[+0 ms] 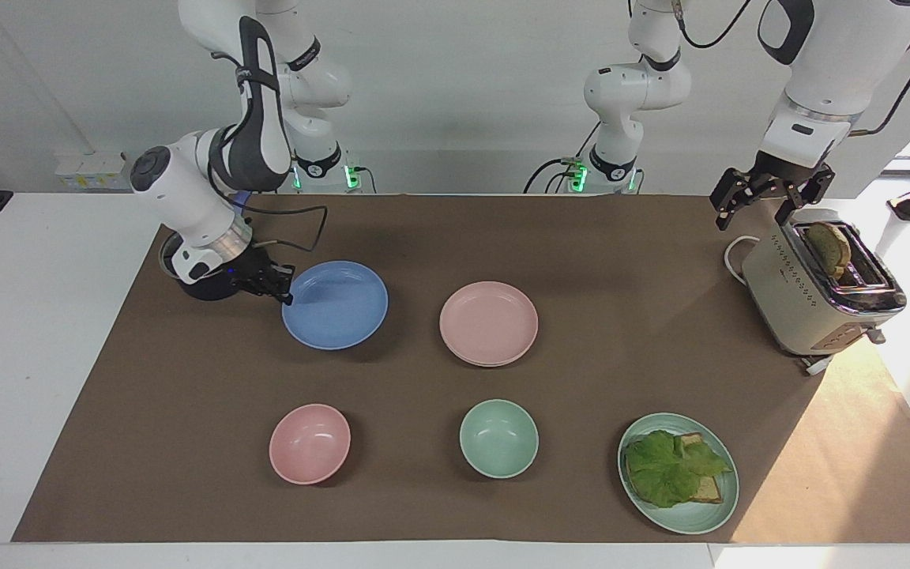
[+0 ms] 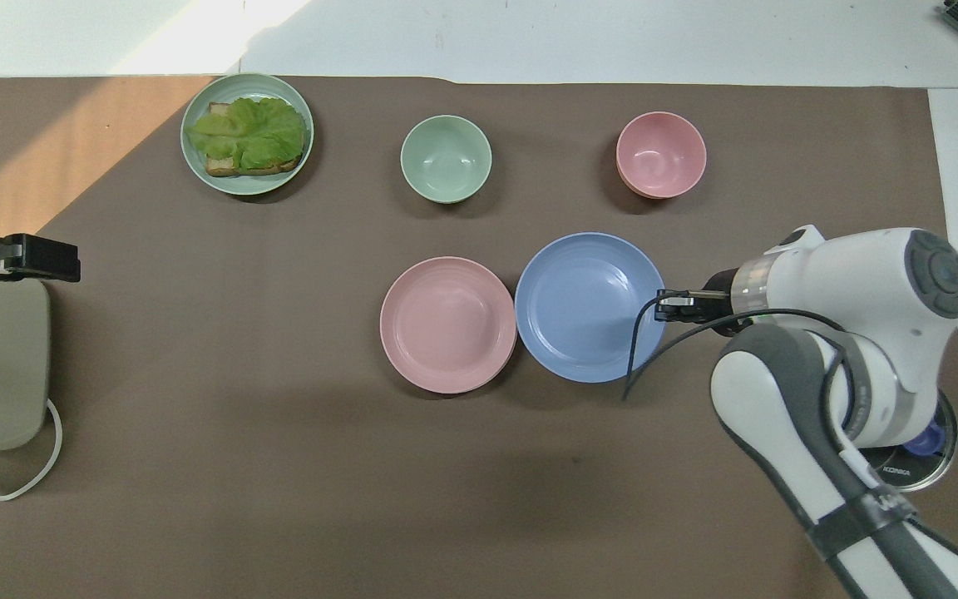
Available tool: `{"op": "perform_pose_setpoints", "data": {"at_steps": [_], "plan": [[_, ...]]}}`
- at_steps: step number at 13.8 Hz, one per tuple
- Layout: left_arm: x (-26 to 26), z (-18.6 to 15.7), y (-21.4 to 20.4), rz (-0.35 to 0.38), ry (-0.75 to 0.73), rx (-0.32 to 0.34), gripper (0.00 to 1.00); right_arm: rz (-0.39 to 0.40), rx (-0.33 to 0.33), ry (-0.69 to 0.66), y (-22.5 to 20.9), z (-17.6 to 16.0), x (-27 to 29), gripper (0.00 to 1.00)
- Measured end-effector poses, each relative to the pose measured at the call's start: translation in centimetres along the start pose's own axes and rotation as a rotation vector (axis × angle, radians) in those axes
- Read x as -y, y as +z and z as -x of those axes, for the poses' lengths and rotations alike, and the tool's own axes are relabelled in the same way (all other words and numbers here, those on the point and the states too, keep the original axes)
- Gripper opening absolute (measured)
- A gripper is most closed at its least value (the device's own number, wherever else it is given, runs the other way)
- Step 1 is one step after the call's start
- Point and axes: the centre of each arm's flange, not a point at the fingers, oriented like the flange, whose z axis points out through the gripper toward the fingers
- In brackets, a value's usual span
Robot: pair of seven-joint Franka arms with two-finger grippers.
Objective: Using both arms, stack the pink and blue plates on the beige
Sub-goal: 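Carry the blue plate with the right gripper onto the pink plate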
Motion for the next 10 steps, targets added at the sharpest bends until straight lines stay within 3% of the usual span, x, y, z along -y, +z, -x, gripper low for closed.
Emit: {"op": "perform_pose_setpoints", "data": {"at_steps": [6,10], "plan": [[-0.5,0.0,0.0,0.001,0.009,0.000,1.00,-0.026,-0.042,-0.001,5.3,3.7,10.9,0.05],[-1.1,0.1,0.0,0.002,0.021,0.001,1.00,-0.021,-0.035,-0.006,8.7,4.9,12.9,0.05]]}}
